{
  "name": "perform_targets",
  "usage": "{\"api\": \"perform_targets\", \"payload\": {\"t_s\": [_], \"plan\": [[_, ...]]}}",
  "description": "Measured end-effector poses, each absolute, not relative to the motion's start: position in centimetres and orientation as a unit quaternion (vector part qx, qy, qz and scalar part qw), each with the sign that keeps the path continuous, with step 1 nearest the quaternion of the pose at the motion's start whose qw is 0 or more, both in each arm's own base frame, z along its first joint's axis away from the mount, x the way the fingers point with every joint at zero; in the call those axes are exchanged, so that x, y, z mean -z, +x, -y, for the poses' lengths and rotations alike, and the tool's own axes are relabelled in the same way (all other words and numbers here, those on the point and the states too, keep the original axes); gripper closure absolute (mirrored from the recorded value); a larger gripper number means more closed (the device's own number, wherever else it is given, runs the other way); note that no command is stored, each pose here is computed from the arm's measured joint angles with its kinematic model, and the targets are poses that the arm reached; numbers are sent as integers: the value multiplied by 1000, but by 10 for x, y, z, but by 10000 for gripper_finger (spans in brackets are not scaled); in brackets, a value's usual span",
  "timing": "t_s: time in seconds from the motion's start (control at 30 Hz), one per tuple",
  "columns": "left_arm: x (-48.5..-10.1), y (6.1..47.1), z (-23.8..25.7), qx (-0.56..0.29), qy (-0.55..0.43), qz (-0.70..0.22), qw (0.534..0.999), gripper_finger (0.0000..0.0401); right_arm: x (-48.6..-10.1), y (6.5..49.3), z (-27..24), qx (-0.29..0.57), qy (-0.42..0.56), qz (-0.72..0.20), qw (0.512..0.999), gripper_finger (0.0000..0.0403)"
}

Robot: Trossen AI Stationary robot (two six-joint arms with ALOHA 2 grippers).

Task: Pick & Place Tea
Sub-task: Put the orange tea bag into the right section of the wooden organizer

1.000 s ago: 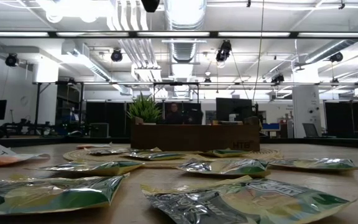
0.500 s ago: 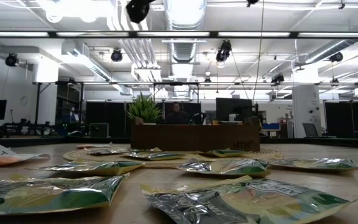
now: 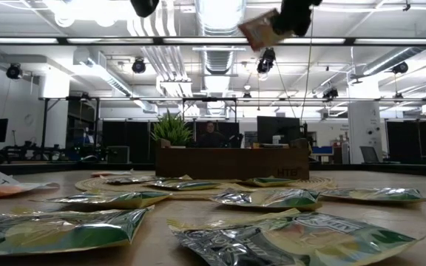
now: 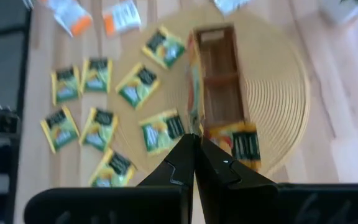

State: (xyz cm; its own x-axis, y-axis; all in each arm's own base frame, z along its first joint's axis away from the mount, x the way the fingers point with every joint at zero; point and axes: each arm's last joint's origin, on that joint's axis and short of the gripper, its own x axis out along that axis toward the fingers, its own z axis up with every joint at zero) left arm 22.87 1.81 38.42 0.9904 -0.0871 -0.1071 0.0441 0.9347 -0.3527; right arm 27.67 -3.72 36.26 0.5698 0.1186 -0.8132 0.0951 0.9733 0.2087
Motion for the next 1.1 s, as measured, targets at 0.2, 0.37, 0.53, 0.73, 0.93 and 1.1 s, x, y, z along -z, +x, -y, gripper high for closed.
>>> {"api": "perform_targets", "payload": {"t_s": [0.2, 0.37, 0.53, 0.73, 0.93, 1.1], "plan": [[-382, 224, -18, 26, -180, -79, 980, 188, -338, 289, 45, -26, 91, -532, 841, 395], [-378, 221, -17, 21, -188, -105, 976, 188, -324, 304, 50, -40, 74, -569, 818, 395], [-375, 219, -17, 18, -190, -122, 974, 188, -311, 322, 54, -64, 56, -615, 784, 395], [-377, 213, -17, 19, -190, -122, 974, 188, -295, 344, 62, -85, 48, -661, 744, 395], [-382, 200, -15, 19, -190, -119, 974, 188, -279, 357, 72, -84, 36, -699, 709, 395], [-388, 187, -14, 22, -183, -107, 977, 188, -264, 364, 81, -85, 33, -726, 682, 395]]}}
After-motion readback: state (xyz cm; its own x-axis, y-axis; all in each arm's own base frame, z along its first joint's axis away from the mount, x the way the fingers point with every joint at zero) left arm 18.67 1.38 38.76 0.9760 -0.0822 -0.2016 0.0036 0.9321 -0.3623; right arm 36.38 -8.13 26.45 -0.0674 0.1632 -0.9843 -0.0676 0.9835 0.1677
